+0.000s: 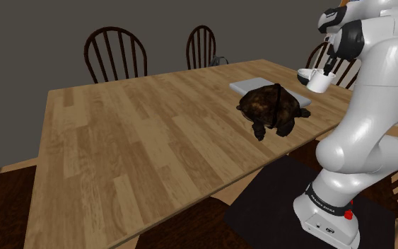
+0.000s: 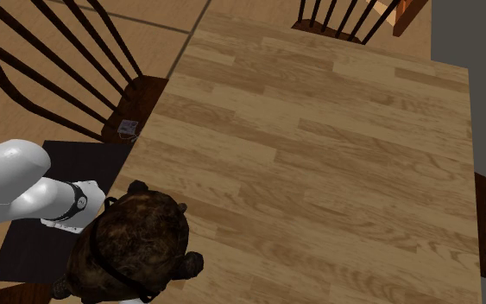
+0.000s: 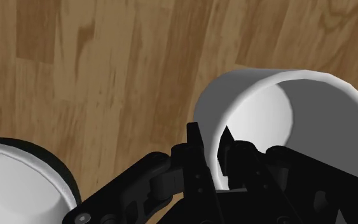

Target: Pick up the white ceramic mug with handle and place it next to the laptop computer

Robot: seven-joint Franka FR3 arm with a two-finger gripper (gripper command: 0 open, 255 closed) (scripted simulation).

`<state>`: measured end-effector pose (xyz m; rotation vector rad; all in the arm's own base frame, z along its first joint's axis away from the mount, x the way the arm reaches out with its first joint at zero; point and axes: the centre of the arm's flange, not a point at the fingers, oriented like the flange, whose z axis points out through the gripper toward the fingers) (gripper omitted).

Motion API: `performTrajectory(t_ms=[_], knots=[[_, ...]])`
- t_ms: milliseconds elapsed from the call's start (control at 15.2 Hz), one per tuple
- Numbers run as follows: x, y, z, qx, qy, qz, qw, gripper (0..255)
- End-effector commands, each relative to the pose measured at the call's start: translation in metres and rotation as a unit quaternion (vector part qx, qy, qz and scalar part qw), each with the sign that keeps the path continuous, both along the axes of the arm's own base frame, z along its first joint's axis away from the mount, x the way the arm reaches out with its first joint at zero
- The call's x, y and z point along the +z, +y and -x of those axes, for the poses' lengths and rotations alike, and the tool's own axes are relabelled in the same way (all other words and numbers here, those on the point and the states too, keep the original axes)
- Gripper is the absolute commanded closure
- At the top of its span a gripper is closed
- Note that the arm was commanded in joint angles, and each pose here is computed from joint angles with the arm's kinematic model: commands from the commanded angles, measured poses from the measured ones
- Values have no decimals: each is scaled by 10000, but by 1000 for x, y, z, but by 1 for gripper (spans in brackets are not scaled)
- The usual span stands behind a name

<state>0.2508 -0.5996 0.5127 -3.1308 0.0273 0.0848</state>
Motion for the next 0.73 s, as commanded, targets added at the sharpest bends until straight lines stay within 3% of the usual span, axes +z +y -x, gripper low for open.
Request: performTrajectory(t_ms=[0,660], knots=[[-10,0,0,1,-2,4,10000,255],[-57,0,0,1,-2,4,10000,255]])
